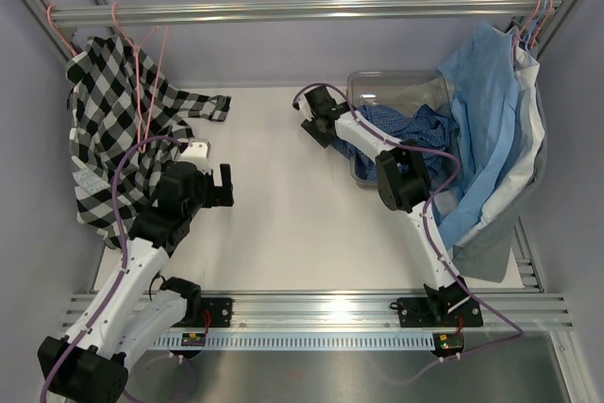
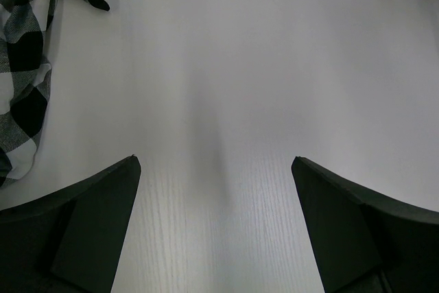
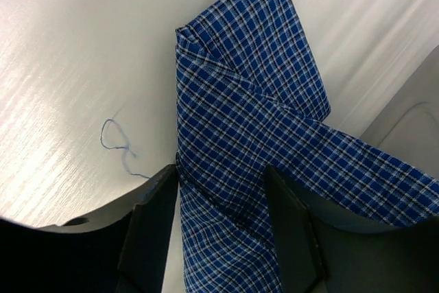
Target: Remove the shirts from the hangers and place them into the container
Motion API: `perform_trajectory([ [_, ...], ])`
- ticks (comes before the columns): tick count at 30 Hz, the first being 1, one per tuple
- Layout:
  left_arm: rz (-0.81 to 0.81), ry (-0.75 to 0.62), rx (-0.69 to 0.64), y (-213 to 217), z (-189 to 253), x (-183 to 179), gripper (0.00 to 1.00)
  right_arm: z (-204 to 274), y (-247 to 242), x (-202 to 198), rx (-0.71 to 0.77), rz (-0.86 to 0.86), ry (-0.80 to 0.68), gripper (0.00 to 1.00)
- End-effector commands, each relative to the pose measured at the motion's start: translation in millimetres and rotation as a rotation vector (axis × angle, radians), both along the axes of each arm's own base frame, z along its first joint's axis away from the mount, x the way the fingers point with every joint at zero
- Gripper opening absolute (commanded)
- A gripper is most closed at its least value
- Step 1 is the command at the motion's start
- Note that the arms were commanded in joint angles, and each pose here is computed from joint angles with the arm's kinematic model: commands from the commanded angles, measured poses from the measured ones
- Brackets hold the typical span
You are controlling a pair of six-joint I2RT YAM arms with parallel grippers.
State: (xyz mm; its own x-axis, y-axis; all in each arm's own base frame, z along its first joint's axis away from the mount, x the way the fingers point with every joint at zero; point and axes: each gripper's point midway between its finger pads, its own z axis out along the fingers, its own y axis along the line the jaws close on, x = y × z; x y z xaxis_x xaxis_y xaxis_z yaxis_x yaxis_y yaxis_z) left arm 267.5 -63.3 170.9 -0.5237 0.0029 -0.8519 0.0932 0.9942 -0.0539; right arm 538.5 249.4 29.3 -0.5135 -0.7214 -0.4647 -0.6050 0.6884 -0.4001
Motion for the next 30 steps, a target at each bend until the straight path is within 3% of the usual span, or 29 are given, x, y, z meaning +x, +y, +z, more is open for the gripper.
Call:
perform_trajectory([
  [1, 0.015, -0.043, -0.002, 0.7, 8.4, 6.3, 0.99, 9.0, 1.5, 9.9, -0.052, 0.030, -0.044, 0.59],
  [5, 0.015, -0.040, -0.001, 0.8, 7.7, 6.2, 0.99, 7.1, 1.9, 13.1, -0.057, 0.031, -0.052, 0.44],
  [12, 0.010, -0.041, -0.002, 0.0, 7.9, 6.3, 0.99, 30.2, 5.7, 11.0, -0.045, 0.028, -0.077, 0.00],
  [19, 0.004, -0.047, -0.008, -1.7, 10.5, 7.0, 0.99, 130.6, 17.3, 9.0, 0.060, -0.011, -0.251, 0.00],
  [23, -0.002, -0.055, -0.014, -2.8, 13.3, 7.1, 0.99, 178.5, -10.0, 9.4, 0.001, -0.082, -0.378, 0.00],
  [30, -0.004, -0.064, -0.020, -3.0, 15.9, 5.6, 0.99, 204.2, -83.8, 2.8, -0.014, -0.300, -0.442, 0.00],
])
